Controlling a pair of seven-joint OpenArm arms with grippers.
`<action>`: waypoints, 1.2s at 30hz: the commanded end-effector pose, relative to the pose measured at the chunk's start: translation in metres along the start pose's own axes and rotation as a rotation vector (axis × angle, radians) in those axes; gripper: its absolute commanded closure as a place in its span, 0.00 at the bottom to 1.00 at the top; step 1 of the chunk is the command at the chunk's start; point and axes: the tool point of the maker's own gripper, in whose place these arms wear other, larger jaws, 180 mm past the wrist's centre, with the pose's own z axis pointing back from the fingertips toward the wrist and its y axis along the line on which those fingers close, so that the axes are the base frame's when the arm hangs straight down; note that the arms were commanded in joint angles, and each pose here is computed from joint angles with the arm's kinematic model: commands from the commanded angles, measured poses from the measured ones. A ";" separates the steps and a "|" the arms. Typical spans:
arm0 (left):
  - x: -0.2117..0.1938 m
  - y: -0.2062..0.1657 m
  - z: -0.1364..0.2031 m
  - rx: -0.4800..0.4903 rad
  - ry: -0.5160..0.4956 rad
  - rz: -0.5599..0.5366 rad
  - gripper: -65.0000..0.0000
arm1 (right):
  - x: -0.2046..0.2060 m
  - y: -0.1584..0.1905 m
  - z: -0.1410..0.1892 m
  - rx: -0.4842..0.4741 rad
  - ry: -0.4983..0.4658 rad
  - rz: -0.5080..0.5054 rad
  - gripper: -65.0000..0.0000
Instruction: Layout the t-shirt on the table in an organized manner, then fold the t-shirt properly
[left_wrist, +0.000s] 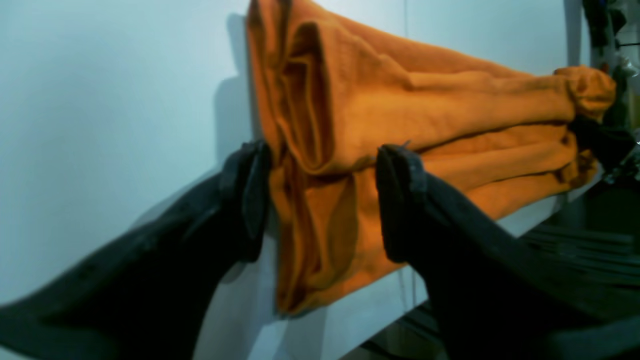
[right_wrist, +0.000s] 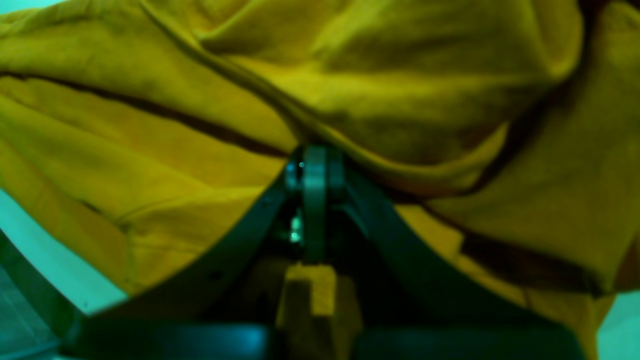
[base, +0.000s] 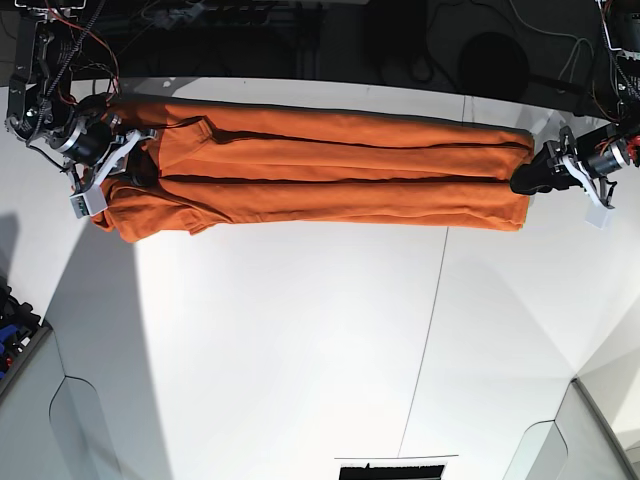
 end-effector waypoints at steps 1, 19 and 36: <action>0.005 -0.002 0.003 -0.001 0.003 -0.026 0.44 | 0.013 -0.002 0.003 -0.002 -0.031 0.017 1.00; 0.016 0.003 -0.008 0.059 -0.030 -0.090 1.00 | 0.018 0.002 0.004 0.021 -0.060 -0.002 1.00; 0.124 0.020 0.043 0.254 -0.105 -0.347 1.00 | 0.100 0.028 0.016 0.080 -0.249 0.082 1.00</action>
